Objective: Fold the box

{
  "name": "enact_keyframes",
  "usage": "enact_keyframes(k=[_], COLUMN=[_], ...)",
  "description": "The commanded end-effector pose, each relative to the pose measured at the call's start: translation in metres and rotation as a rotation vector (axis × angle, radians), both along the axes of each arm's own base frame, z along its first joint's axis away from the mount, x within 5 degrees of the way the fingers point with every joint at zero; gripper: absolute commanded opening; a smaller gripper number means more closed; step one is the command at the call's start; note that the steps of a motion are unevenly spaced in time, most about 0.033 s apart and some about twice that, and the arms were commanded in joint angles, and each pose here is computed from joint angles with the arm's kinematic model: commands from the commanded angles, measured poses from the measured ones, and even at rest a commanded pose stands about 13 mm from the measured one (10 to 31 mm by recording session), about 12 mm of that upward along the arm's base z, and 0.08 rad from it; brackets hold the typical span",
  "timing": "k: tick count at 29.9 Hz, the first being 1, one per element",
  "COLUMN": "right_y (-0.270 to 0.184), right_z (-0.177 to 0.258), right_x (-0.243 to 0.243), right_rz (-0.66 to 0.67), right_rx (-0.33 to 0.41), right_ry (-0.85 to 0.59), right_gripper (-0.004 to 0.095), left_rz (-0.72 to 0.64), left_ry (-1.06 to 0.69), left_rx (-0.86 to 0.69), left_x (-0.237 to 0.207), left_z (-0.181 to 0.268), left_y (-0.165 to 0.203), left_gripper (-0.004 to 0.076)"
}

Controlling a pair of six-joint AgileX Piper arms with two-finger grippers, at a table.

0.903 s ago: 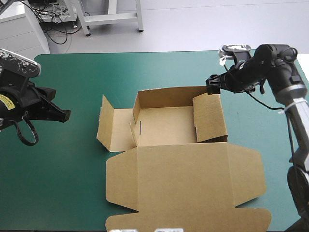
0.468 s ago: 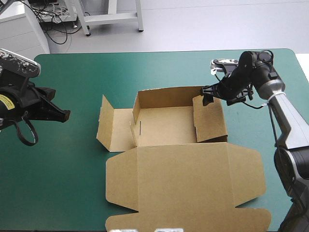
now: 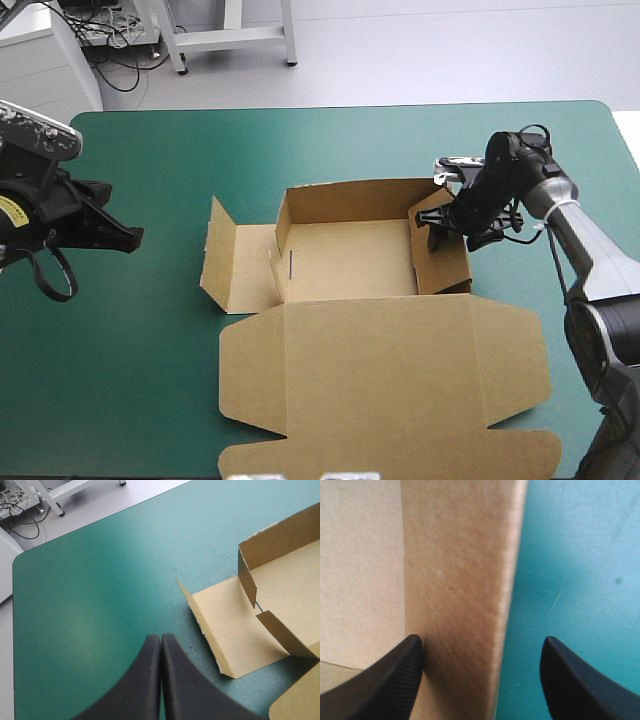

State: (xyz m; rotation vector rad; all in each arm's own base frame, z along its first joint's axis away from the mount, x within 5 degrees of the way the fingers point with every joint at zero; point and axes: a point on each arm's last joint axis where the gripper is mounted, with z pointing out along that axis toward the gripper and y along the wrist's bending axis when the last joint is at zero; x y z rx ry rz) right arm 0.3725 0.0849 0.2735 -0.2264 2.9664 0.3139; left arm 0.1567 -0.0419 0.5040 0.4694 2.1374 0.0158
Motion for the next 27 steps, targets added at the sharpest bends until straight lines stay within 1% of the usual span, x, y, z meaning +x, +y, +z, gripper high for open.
enact_keyframes(k=[1,4,7,13,17,19,23,27], right_y=[-0.001,-0.001,-0.001,-0.001,-0.001,-0.001,-0.002,-0.011], right_z=[0.025,0.025,0.025,0.025,0.028,0.036,0.070,0.107], right_x=[-0.007,-0.007,-0.007,-0.007,-0.006,-0.006,-0.014,-0.033], right_rz=[0.008,0.008,0.012,0.028,0.032,0.031,0.058,0.104], right_rx=[0.009,0.009,0.009,0.006,0.007,0.017,0.032,0.023], right_ry=[-0.058,-0.058,-0.059,-0.062,-0.073,-0.099,-0.206,-0.330], right_gripper=[0.0508,0.0410,0.0290,-0.0011,-0.0023,-0.0023,-0.0023,-0.0023], left_rz=[0.005,0.005,0.003,-0.006,-0.009,-0.008,0.002,0.070], left_ry=[0.008,0.008,0.009,0.012,0.014,0.013,0.014,0.007], left_rx=[-0.001,-0.001,-0.003,-0.014,-0.017,-0.016,-0.021,-0.015], left_x=[-0.008,-0.008,-0.008,-0.008,-0.008,-0.008,-0.008,-0.006], left_z=[0.004,0.004,0.004,0.004,0.004,0.004,0.004,0.004], left_y=[0.003,0.003,0.002,0.001,0.001,0.001,0.001,0.006], left_gripper=[-0.0011,-0.0011,-0.0011,-0.0011,-0.0012,-0.0012,-0.0012,-0.0013])
